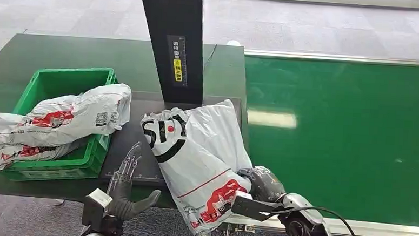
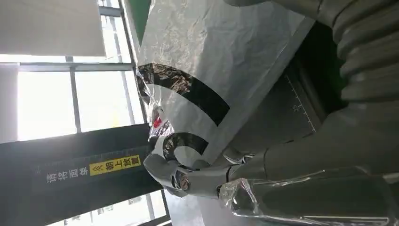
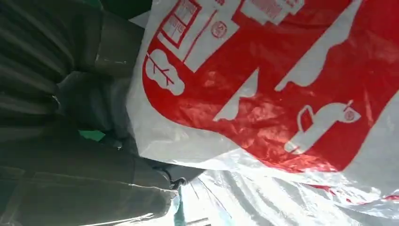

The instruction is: Moved the parcel from conveyor to table for the left to box.

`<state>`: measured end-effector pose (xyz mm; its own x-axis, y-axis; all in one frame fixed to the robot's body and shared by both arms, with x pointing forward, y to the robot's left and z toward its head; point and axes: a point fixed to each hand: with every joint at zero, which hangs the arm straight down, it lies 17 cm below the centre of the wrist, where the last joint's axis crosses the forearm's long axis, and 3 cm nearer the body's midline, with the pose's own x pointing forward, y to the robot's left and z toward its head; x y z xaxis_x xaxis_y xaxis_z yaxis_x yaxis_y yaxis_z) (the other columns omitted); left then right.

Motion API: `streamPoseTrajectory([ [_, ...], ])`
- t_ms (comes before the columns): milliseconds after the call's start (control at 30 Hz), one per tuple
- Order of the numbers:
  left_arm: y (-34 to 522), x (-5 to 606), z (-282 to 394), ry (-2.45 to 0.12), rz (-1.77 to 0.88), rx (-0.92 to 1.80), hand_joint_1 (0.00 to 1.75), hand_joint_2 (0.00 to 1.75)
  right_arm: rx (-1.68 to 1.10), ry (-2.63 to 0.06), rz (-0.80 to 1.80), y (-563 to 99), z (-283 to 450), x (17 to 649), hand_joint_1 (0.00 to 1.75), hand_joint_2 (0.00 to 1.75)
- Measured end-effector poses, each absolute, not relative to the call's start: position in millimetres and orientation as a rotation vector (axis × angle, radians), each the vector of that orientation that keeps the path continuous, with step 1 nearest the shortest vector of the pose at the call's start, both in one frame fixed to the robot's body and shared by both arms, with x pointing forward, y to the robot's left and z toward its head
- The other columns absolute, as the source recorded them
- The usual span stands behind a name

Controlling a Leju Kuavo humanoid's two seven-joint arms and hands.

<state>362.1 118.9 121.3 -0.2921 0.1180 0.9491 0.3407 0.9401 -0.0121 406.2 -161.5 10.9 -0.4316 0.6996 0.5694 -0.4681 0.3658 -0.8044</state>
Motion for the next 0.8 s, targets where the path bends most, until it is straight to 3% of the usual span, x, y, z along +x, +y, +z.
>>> streamPoseTrajectory([
  [333, 118, 363, 121, -1.866, -0.224, -0.339, 0.0, 1.75, -0.441, -1.842, 1.28, -149, 72, 423, 1.75, 1.75],
  [367, 118, 364, 122, -1.869, -0.219, -0.338, 0.0, 1.75, -0.455, -1.887, 1.258, -147, 82, 423, 1.43, 1.75],
  [400, 120, 364, 123, -1.875, -0.21, -0.332, 0.0, 1.75, -0.465, -1.926, 1.23, -146, 91, 422, 0.16, 1.75],
  [433, 122, 365, 124, -1.884, -0.199, -0.325, 0.0, 1.75, -0.475, -1.975, 1.189, -145, 104, 420, 0.0, 1.75],
  [667, 133, 370, 140, -1.947, -0.163, -0.248, 0.0, 1.75, -0.486, -2.252, 0.835, -160, 185, 409, 0.0, 1.75],
  [800, 155, 375, 165, -2.083, -0.227, 0.106, 0.0, 1.75, -0.453, -2.325, 0.626, -180, 216, 401, 0.0, 1.75],
])
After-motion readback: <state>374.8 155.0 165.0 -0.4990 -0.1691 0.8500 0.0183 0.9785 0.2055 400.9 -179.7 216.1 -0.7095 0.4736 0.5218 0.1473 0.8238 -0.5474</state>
